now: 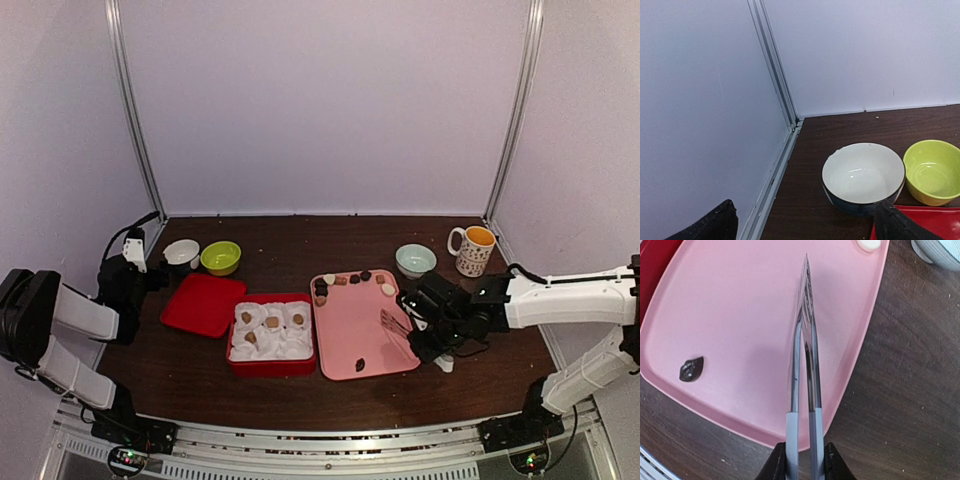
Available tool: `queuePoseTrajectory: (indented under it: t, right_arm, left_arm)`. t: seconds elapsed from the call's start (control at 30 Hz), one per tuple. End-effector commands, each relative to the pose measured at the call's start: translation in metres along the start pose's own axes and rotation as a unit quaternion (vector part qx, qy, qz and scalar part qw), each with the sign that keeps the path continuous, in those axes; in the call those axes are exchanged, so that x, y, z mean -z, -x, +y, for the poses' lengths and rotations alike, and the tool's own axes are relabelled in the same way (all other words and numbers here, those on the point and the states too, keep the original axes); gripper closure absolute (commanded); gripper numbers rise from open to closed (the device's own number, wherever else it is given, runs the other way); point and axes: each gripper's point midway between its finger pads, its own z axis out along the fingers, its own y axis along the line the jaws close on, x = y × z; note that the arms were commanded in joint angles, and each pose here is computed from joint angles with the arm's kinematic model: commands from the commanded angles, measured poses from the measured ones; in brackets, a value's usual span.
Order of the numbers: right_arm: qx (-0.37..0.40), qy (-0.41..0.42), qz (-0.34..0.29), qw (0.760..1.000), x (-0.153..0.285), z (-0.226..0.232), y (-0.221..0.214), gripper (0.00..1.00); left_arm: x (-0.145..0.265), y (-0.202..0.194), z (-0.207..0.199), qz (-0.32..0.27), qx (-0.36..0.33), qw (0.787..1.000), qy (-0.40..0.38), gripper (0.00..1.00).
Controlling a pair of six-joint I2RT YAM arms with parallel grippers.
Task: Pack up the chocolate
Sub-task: Adjust the clamp.
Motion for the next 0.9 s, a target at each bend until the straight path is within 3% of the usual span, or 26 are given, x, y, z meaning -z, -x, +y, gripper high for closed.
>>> queuePoseTrajectory:
  t: [0.0, 0.4, 0.6, 0.7, 0.77, 0.87]
  right_arm:
    - [-0.018, -0.005, -0.132, 0.991, 0.01, 0.009, 0.064, 1.0]
    - [0.02, -0.006, -0.128, 0.992, 0.021, 0.016, 0.082, 1.0]
    - [0.035, -0.036, -0.11, 0.993, 0.018, 0.003, 0.067, 1.0]
    - [0.031, -0.039, -0.107, 0.993, 0.011, -0.001, 0.057, 1.0]
    - [0.026, -0.034, -0.107, 0.993, 0.008, 0.0, 0.053, 1.0]
    - [0.022, -0.034, -0.109, 0.993, 0.007, 0.0, 0.052, 1.0]
  left_arm:
    - [-0.001, 0.01, 0.003, -0.021, 0.006, 1.0, 0.008, 0.02]
    - [-0.001, 0.01, 0.002, -0.02, 0.006, 1.0, 0.007, 0.02]
    - [-0.002, 0.01, 0.002, -0.019, 0.007, 1.0, 0.003, 0.02]
    - [-0.002, 0.006, 0.016, -0.009, 0.024, 0.999, 0.038, 0.02]
    - [0.009, 0.007, 0.03, -0.015, 0.041, 0.996, 0.077, 0.02]
    - [0.03, 0.018, 0.029, -0.055, 0.034, 0.995, 0.072, 0.02]
